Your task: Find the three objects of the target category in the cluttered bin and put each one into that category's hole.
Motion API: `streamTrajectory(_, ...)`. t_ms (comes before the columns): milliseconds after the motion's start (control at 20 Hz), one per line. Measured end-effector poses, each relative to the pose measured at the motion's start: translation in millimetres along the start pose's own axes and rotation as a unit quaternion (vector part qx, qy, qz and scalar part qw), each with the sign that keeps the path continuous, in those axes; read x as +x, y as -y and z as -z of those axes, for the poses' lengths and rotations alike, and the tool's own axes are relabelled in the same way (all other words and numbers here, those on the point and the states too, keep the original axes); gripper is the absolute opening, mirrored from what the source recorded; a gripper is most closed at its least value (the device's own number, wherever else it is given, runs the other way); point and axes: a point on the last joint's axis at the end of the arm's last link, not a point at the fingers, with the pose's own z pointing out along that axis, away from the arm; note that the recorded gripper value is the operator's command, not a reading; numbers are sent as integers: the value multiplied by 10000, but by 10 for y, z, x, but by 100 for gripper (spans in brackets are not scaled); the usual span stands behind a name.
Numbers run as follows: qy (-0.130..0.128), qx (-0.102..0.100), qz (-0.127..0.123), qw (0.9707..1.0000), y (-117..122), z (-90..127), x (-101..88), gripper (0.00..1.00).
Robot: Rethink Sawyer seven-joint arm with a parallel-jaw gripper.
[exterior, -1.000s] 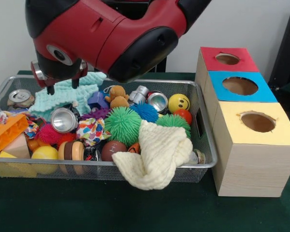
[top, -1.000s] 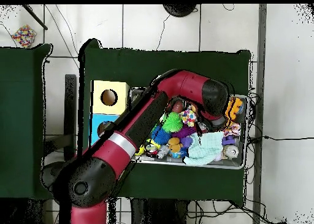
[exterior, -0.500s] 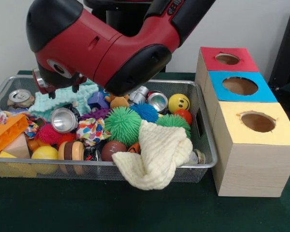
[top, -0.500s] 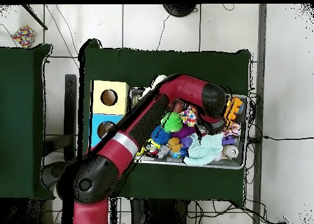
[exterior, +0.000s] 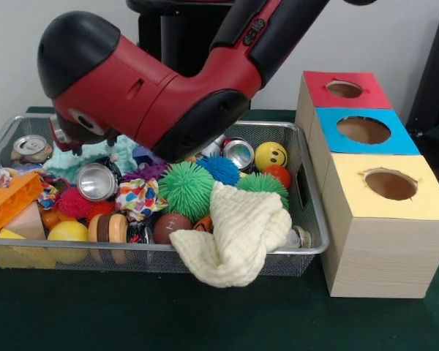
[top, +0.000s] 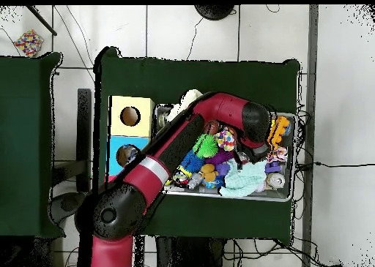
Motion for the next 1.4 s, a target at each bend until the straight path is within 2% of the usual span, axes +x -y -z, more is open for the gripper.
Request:
streamTrajectory(300,-36,-86,-48,9999,112,-126,43,100)
streamTrajectory(650,-66,-161,8,9998,204,-261,-11,100)
streamTrajectory(1000,-56,-257,116,9996,171,-287,-107,100)
streamTrajectory(1350,-51,-291,117,9995,164,-303,-108,100)
streamTrajectory(1400,-54,-307,117,9994,160,-304,-108,0)
